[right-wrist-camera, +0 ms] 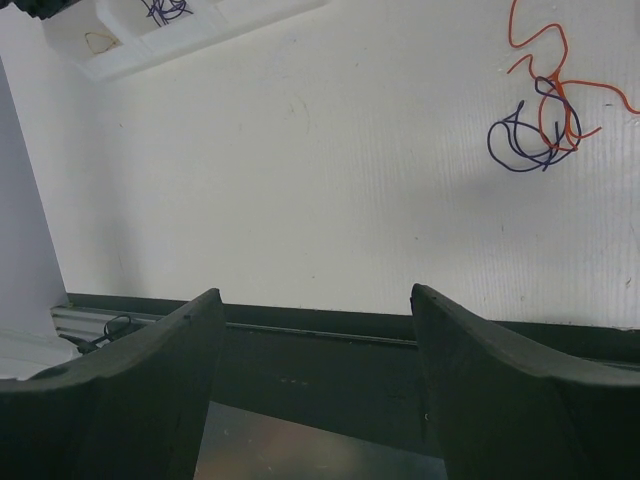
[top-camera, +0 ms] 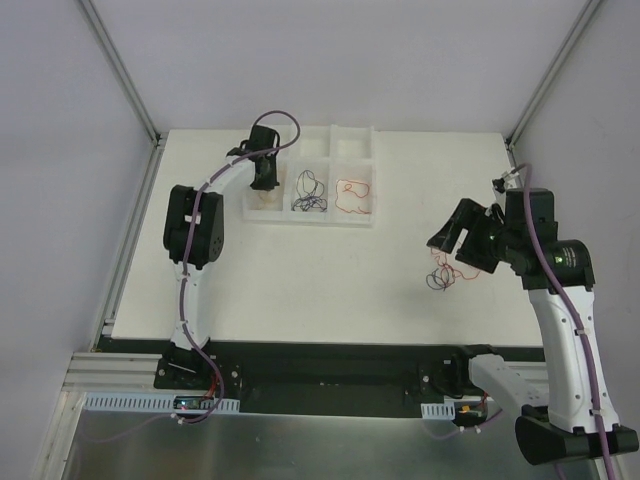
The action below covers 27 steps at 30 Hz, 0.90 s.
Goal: Untangle the cables
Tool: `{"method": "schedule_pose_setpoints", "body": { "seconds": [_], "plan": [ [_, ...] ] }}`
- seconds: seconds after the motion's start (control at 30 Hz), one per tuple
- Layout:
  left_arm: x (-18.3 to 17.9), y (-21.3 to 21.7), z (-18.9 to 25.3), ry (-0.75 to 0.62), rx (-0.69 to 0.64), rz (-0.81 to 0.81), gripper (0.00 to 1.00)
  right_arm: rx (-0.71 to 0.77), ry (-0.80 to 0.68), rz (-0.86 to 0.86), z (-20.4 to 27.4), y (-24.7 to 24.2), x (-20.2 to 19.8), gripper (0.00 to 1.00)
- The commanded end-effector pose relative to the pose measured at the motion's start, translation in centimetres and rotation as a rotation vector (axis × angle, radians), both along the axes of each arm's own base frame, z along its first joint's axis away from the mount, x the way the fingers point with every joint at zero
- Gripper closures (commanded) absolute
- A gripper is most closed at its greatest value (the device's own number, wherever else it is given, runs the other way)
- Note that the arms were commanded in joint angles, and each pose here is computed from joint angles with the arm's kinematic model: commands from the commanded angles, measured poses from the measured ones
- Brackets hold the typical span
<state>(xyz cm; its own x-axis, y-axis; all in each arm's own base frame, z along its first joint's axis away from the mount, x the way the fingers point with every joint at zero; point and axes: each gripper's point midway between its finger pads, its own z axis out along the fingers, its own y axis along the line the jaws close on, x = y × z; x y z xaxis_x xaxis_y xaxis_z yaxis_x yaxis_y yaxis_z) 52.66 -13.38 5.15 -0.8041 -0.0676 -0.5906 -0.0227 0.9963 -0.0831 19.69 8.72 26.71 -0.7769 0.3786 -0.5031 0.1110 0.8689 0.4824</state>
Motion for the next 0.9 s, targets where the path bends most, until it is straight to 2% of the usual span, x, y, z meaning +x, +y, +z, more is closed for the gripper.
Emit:
{"method": "schedule_pose_setpoints", "body": {
  "seconds": [0.0,0.1,0.33,0.4,0.6,0.73,0.87],
  "plan": [
    [0.6,0.2,1.4,-0.032,0.014,-0.018,1.00,-0.021,-0.007,-0.014,0.4,-0.6,-0.7,0.23],
    [0.1,0.9,1.4,-0.027,0.034,-0.011,0.98,-0.014,-0.005,-0.005,0.5,-0.4,-0.4,0.23],
    [-1.1,1.1,6.1,-0.075,0.018,-0.017,0.58,-0.010,-0.016,0.006,0.6,-0.2,0.3,0.23],
    [-1.6,1.1,8.0,-0.099,0.003,-0.008,0.51,-0.008,-0.012,0.007,0.4,-0.1,0.4,0.23],
    [-3.8,0.2,13.3,-0.154,-0.093,-0.020,0.40,-0.002,0.003,0.011,-0.1,0.1,0.9,0.23],
    [-5.5,-0.1,13.9,-0.131,-0.141,-0.026,0.35,-0.002,0.015,0.012,-0.4,0.1,1.1,0.23],
    [-5.9,-0.2,13.4,-0.114,-0.144,-0.018,0.34,0.002,0.014,0.012,-0.2,0.2,1.2,0.23]
  ]
}}
